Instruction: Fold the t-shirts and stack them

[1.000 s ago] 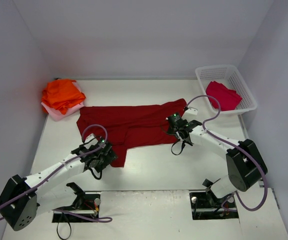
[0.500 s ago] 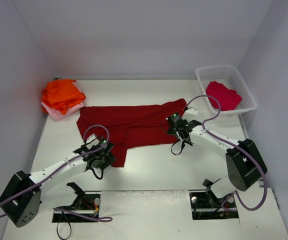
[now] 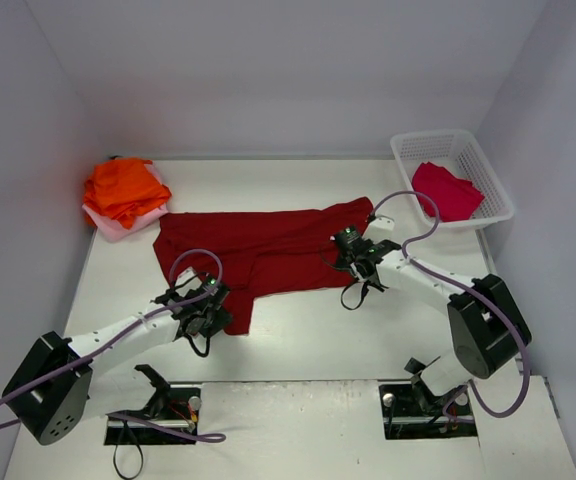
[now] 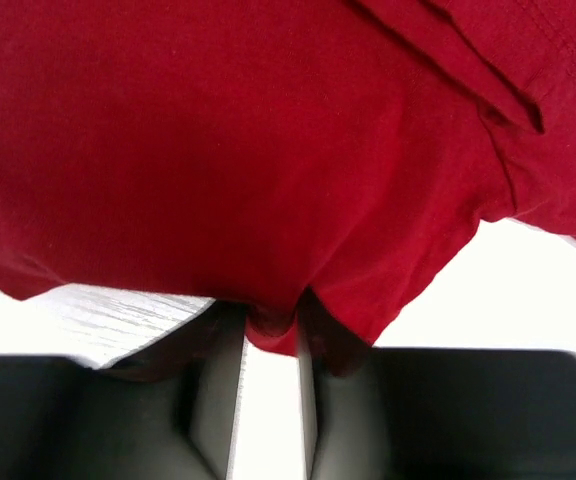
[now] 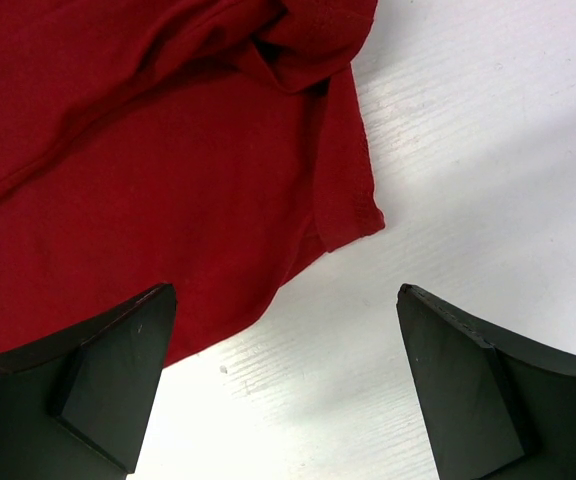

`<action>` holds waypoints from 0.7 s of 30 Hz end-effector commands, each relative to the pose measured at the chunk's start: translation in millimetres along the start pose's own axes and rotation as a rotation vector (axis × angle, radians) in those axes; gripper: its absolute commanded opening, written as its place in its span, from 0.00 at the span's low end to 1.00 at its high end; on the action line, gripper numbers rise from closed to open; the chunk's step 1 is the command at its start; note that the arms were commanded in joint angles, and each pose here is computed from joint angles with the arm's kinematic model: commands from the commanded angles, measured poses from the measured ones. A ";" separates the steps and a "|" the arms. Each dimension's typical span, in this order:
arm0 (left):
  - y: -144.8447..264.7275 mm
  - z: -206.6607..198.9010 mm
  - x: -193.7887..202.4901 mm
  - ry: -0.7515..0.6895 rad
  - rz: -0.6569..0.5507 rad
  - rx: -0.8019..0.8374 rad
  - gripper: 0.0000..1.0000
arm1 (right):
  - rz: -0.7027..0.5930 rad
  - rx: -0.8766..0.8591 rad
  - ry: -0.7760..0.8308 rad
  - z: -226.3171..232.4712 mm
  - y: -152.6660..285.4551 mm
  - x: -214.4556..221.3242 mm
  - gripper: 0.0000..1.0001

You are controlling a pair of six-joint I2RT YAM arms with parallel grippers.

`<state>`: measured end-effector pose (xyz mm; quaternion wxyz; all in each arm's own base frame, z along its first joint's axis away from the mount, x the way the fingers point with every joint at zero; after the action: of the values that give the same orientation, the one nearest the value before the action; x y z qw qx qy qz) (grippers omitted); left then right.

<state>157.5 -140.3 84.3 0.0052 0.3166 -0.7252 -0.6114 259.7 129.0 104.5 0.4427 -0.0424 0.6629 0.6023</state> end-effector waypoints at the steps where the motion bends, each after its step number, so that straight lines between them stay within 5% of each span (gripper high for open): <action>1: -1.1 -3.6 -1.4 -0.006 -0.021 0.023 0.17 | -0.048 0.034 -0.018 -2.1 -2.3 -7.4 0.89; 8: 1.9 -3.5 -3.0 -0.007 -0.032 0.029 0.01 | -0.022 0.059 -0.004 -3.9 -11.1 -0.3 0.88; 14: 4.8 -3.6 -4.6 -0.009 -0.037 0.029 0.00 | -0.018 0.070 -0.002 -2.0 -16.4 0.6 0.87; 21: 7.1 -5.5 -6.7 -0.009 -0.045 0.037 0.00 | -0.018 0.068 -0.003 -1.0 -17.0 0.0 0.70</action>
<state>157.3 -139.9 84.5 0.0011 0.3195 -0.7276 -0.6070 260.5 124.8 82.0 0.4228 -0.0272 0.6911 0.5855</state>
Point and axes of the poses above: each gripper's point midway between its finger pads, its own y axis back along the fingers, its own z axis along the line the jaws close on, x = y × z, the point moved 7 cm from there along y, back along the fingers, and after that the axes turned 12 degrees about -y, right-handed, at the moved point
